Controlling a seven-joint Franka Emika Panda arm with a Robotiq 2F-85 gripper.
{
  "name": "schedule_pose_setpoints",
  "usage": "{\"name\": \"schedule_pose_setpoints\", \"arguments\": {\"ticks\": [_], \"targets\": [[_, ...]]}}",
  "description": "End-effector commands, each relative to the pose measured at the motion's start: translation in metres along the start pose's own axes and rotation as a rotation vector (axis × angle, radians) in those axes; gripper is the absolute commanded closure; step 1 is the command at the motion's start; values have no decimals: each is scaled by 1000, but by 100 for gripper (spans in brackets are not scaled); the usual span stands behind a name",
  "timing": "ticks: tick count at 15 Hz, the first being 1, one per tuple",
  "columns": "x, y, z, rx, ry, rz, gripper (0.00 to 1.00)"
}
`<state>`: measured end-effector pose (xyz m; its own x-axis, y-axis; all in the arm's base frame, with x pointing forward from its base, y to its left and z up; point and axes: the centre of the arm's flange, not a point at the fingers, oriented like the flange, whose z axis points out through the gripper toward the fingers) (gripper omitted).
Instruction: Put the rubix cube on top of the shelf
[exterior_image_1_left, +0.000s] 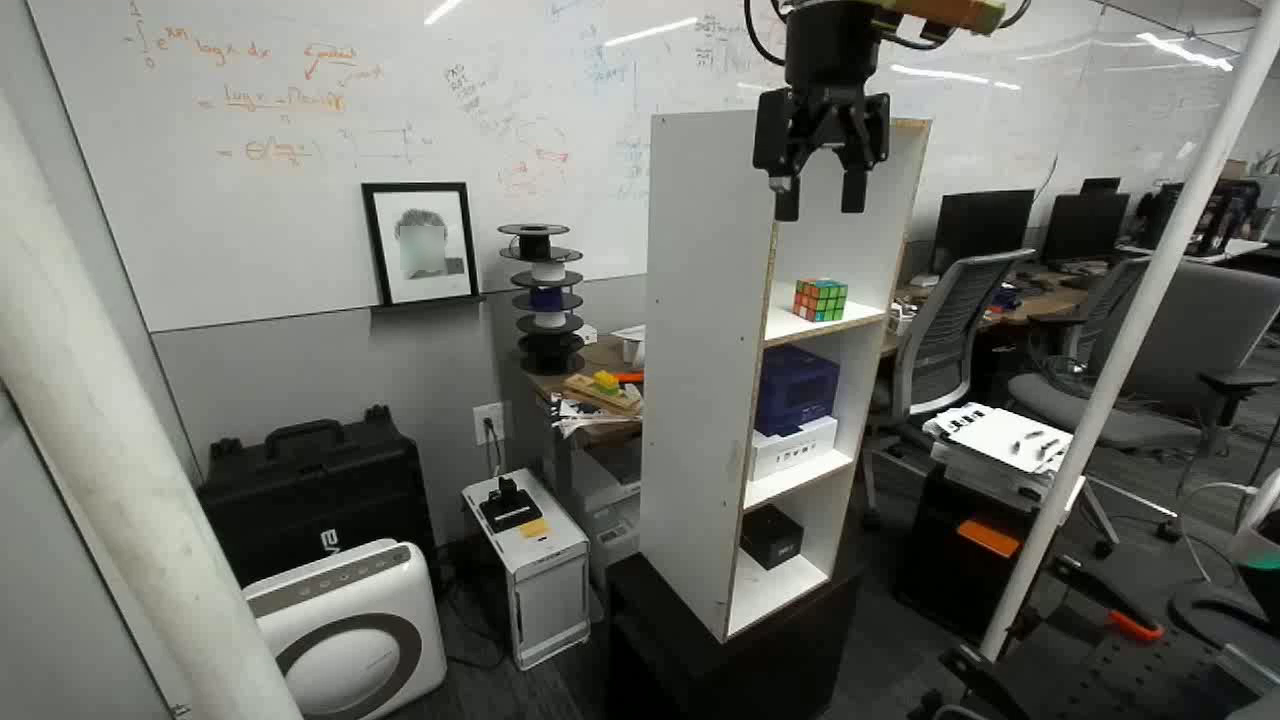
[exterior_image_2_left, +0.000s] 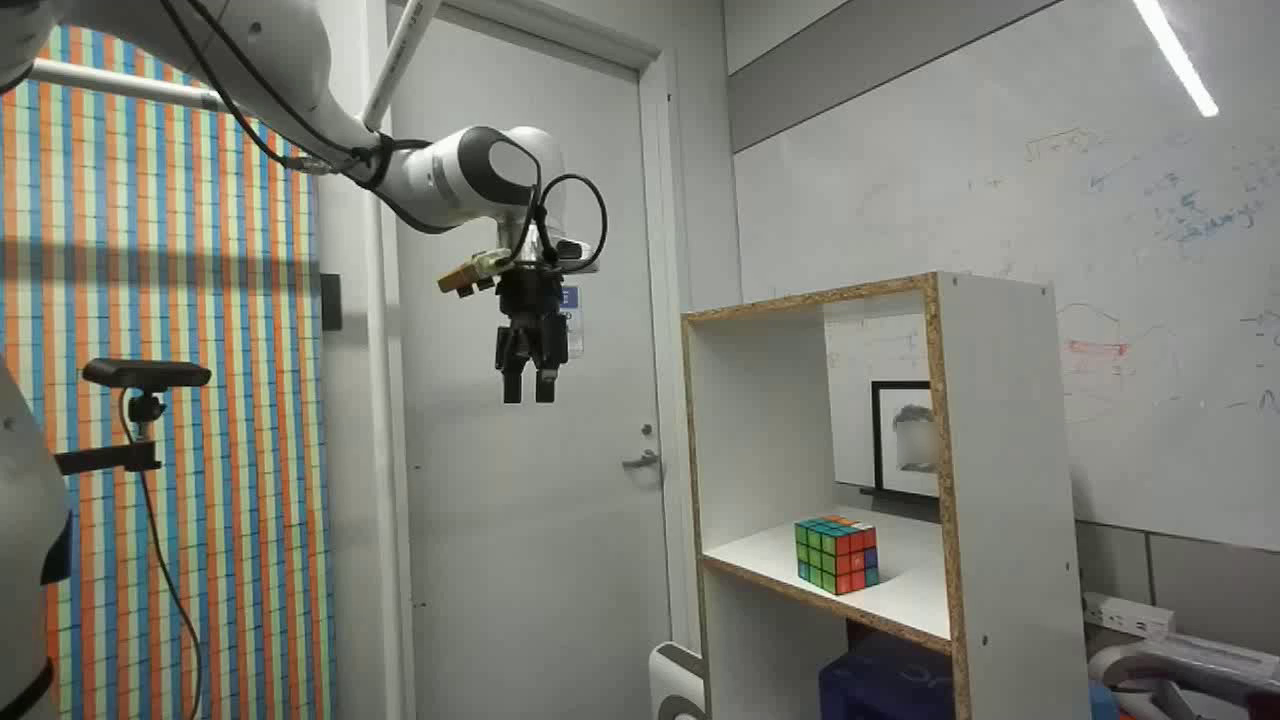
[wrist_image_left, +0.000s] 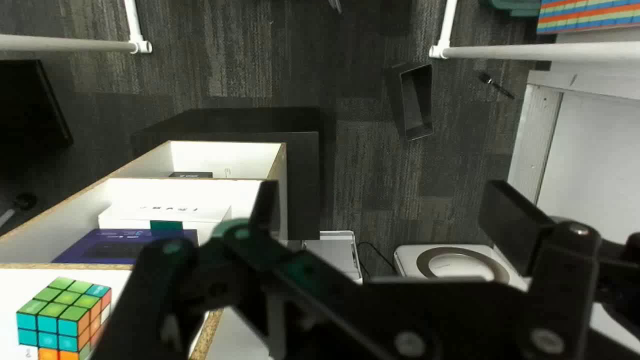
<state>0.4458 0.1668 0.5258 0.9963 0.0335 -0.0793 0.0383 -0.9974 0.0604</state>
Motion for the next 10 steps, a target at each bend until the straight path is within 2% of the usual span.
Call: {"name": "schedule_pose_setpoints", "arguments": {"ticks": [1,10], "targets": [[0,0,-2,1,4,0,0],[0,0,-8,4,16,0,0]]}}
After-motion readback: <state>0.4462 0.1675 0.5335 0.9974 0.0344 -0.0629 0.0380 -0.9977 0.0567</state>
